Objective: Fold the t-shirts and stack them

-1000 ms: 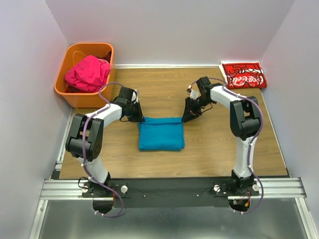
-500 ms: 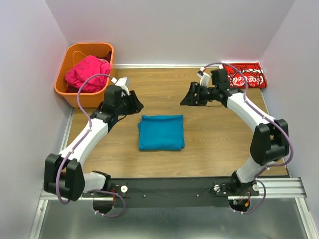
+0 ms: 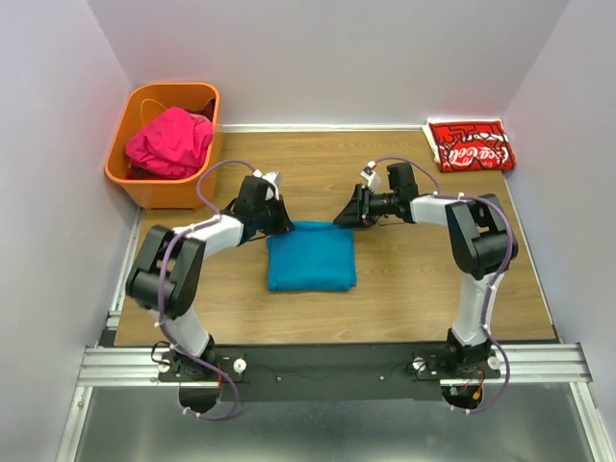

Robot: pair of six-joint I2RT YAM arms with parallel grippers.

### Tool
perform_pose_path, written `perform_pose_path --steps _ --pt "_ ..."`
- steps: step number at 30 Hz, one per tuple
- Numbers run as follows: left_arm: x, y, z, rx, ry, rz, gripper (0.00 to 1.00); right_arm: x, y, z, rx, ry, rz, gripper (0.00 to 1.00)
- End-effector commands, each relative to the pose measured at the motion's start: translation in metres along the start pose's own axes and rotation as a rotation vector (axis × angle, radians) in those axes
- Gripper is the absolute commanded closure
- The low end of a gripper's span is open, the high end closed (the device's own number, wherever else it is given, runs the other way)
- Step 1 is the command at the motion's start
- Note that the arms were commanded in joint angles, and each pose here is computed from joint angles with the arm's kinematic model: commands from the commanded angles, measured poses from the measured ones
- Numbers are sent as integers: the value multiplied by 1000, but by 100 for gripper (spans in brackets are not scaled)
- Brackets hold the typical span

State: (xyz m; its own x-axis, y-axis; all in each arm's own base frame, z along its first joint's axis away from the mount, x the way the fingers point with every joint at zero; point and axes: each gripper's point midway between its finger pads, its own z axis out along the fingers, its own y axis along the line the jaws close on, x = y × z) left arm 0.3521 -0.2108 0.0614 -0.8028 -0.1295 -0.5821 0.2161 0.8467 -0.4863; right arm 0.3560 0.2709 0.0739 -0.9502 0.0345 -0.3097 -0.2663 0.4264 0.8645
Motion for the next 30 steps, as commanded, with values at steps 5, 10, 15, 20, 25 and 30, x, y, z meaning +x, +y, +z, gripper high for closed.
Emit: perform_pose_path --steps 5,10,15,20,25,30 --pt "-19 41 51 22 25 -179 83 -28 -41 14 13 -60 25 49" --pt "-35 24 31 55 -16 -153 72 -37 -12 -5 17 -119 -3 47" --pt "-55 -2 -26 63 -115 -76 59 -23 49 -20 -62 -113 -61 45" --pt "-15 -23 -60 69 -81 -40 60 39 88 -8 -149 33 -79 46" --pt "47 -29 -66 71 4 -61 70 105 89 9 -164 164 -42 50" --pt "105 9 -50 -57 94 -167 80 141 30 18 -49 170 75 61"
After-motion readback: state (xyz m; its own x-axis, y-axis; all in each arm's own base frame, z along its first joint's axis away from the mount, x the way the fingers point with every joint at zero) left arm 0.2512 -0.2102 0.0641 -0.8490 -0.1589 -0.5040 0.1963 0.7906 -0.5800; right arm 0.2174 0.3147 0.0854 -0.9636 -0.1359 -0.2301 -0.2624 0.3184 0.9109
